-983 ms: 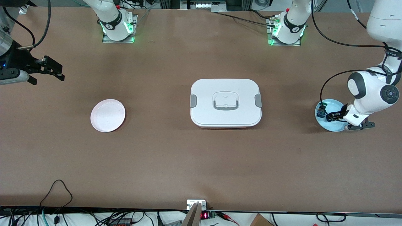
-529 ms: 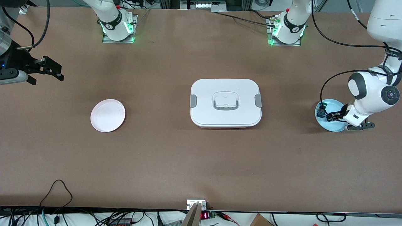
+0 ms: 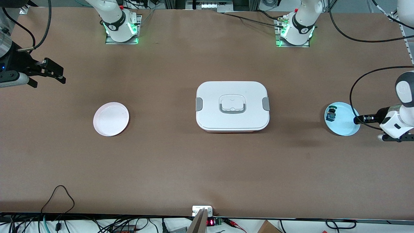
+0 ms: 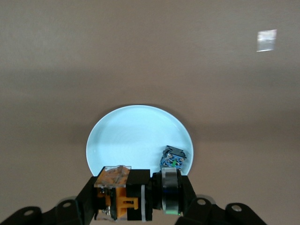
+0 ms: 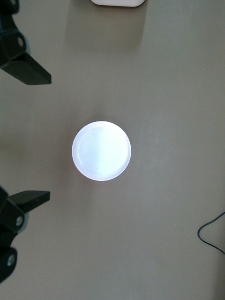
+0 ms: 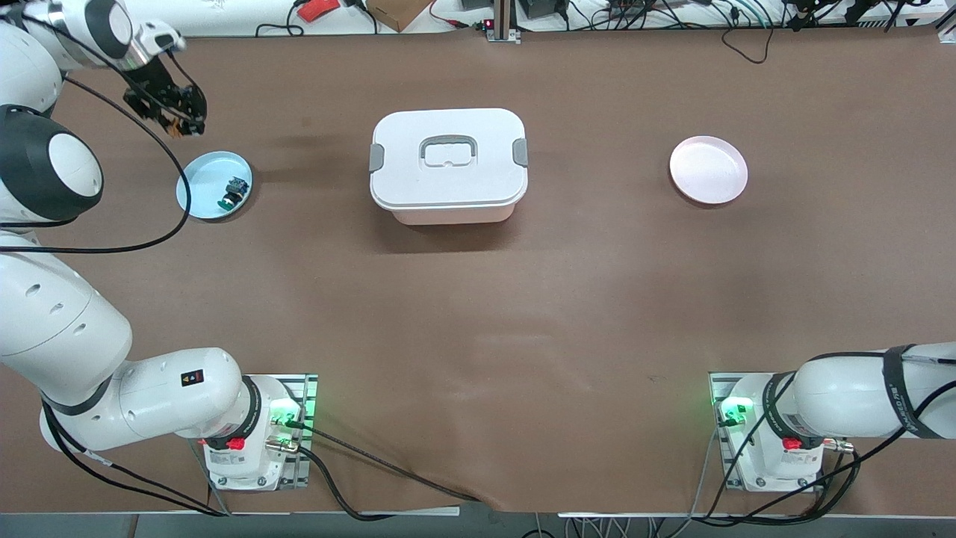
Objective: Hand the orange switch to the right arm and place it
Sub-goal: 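Carry the orange switch with the left gripper over the white box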
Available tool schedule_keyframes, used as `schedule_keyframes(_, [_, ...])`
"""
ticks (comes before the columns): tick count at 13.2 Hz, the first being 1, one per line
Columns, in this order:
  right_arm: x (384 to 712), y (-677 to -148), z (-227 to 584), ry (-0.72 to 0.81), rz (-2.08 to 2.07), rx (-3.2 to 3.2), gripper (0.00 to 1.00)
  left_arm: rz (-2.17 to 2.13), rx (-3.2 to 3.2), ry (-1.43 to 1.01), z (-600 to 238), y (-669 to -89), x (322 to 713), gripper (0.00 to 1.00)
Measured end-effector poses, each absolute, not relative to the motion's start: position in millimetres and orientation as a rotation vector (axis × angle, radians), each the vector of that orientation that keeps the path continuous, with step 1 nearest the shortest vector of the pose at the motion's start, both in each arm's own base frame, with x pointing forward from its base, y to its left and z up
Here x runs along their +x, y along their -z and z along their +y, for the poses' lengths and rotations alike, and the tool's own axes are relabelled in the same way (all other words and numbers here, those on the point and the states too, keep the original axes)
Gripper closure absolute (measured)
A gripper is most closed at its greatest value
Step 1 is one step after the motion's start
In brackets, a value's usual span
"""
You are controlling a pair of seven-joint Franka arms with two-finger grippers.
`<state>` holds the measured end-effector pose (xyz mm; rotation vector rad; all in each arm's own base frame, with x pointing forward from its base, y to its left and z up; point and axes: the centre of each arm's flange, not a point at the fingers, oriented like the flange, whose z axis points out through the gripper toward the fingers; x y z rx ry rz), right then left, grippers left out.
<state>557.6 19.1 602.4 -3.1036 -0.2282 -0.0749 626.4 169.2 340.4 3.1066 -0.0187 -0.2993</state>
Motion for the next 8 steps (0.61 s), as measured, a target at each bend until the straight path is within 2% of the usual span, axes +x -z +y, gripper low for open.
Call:
schedule_keyframes(3, [558.0,-599.2,18.9,0.065,-0.228,-3.104,0.0,-0.272,2.933,0.336,135.2,-343.0,627.0,0.29])
schedule_keyframes(8, [559.4,-594.8,18.7,0.052,-0.227,-3.103,0.0,-0.571,2.439,0.251,59.9,-345.3,621.2,0.29])
